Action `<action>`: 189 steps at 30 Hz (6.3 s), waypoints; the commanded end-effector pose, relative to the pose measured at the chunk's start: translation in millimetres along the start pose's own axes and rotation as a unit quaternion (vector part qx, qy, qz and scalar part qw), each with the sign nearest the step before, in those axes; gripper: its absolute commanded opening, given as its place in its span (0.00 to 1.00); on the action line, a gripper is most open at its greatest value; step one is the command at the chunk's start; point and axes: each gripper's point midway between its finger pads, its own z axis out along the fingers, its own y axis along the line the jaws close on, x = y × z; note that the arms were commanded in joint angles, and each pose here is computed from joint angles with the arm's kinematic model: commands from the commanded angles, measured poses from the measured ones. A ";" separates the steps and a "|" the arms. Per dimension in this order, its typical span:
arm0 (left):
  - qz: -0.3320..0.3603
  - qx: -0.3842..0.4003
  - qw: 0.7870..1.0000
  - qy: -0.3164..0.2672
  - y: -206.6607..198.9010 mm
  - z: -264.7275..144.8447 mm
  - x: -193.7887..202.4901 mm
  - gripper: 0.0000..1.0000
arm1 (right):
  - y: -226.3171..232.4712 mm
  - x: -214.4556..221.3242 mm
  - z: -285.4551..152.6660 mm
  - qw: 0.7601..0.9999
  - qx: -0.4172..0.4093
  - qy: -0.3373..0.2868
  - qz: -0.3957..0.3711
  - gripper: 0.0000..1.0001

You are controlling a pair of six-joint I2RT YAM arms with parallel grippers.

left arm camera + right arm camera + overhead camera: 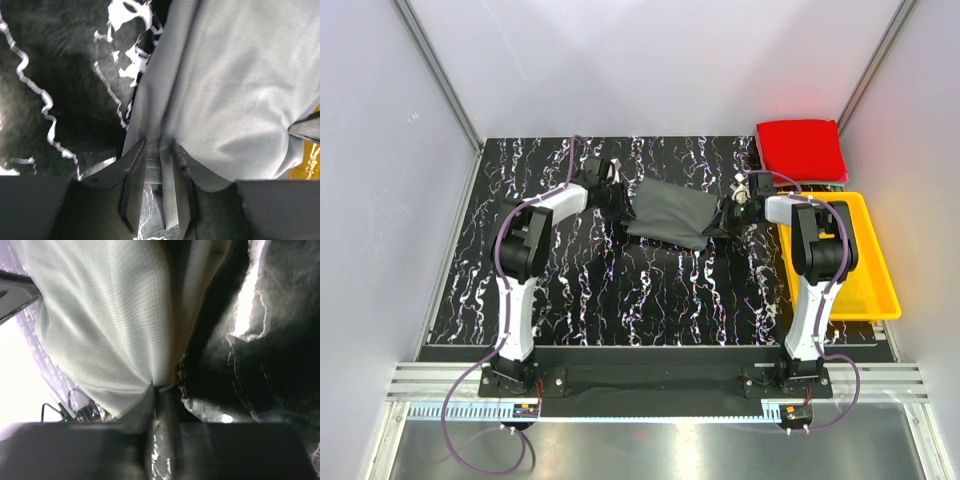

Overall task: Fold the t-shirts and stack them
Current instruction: Fold the tshirt, then neatly place the folded tshirt to the corner

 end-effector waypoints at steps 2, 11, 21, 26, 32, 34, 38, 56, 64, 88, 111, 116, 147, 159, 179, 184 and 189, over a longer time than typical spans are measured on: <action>0.001 -0.047 0.999 -0.020 5.5 -27.0 -5.7 0.33 | 1.8 -0.7 -12.0 0.999 0.023 -0.021 -0.027 0.31; 0.048 -0.006 0.996 -0.069 -43.9 -84.9 -22.3 0.37 | 22.1 -17.6 -36.6 0.998 0.039 -0.052 -0.028 0.56; 0.052 0.096 0.994 -0.013 -78.6 -57.7 37.5 0.37 | 26.4 -67.5 -32.2 0.994 0.057 -0.089 -0.040 0.67; 0.044 0.059 0.997 0.014 -53.4 -30.4 62.8 0.36 | 20.3 -88.2 -19.6 0.993 0.063 -0.084 -0.059 0.67; 0.044 0.010 0.999 0.022 -31.9 -22.6 67.3 0.35 | -2.0 -98.2 -9.0 0.990 0.095 -0.081 -0.061 0.41; 0.043 0.002 0.999 0.025 -28.9 -22.8 69.0 0.35 | -4.5 -104.3 -8.2 0.990 0.095 -0.086 -0.060 0.38; 0.037 -0.030 0.998 0.029 -17.2 -21.0 70.1 0.34 | -6.7 -109.3 -5.9 0.990 0.091 -0.090 -0.054 0.35; 0.054 0.078 0.995 -0.012 -94.8 -71.9 26.9 0.37 | 57.7 -90.9 -61.2 0.995 0.035 -0.075 -0.062 0.15; 0.039 0.043 0.998 0.008 -62.9 -29.7 28.4 0.36 | 97.8 -36.4 -33.8 0.987 -0.152 0.017 -0.039 0.02; 0.061 -0.030 0.997 -0.026 -57.9 -60.5 9.6 0.37 | 105.3 8.6 -33.8 0.986 -0.146 0.032 -0.070 0.03; 0.037 -0.022 0.999 0.026 -43.5 -26.6 46.9 0.36 | 70.3 25.5 -13.5 0.996 -0.039 0.016 -0.077 0.19; 0.054 0.002 0.998 -0.010 -65.7 -63.3 17.0 0.40 | 61.6 -18.4 -44.8 0.993 0.066 -0.080 -0.061 0.65; 0.071 -0.039 0.996 0.033 18.4 -58.3 -6.4 0.46 | 3.4 -93.6 -3.6 0.996 0.006 -0.076 -0.049 0.38; 0.062 0.029 0.998 -0.007 -27.6 -82.5 -19.7 0.46 | -4.2 -97.9 -1.4 0.996 0.015 -0.079 -0.044 0.30; 0.011 0.052 0.997 0.055 -11.6 -16.8 29.8 0.43 | -13.1 -104.4 -1.6 0.996 0.050 -0.059 -0.042 0.87; 0.009 0.040 0.997 0.064 -2.3 -10.7 36.9 0.43 | -22.1 -85.4 13.1 0.997 0.067 -0.008 -0.023 0.87; 0.006 0.036 0.997 0.067 0.7 -7.7 39.4 0.43 | -25.0 -69.5 18.1 0.997 0.069 0.017 -0.011 0.87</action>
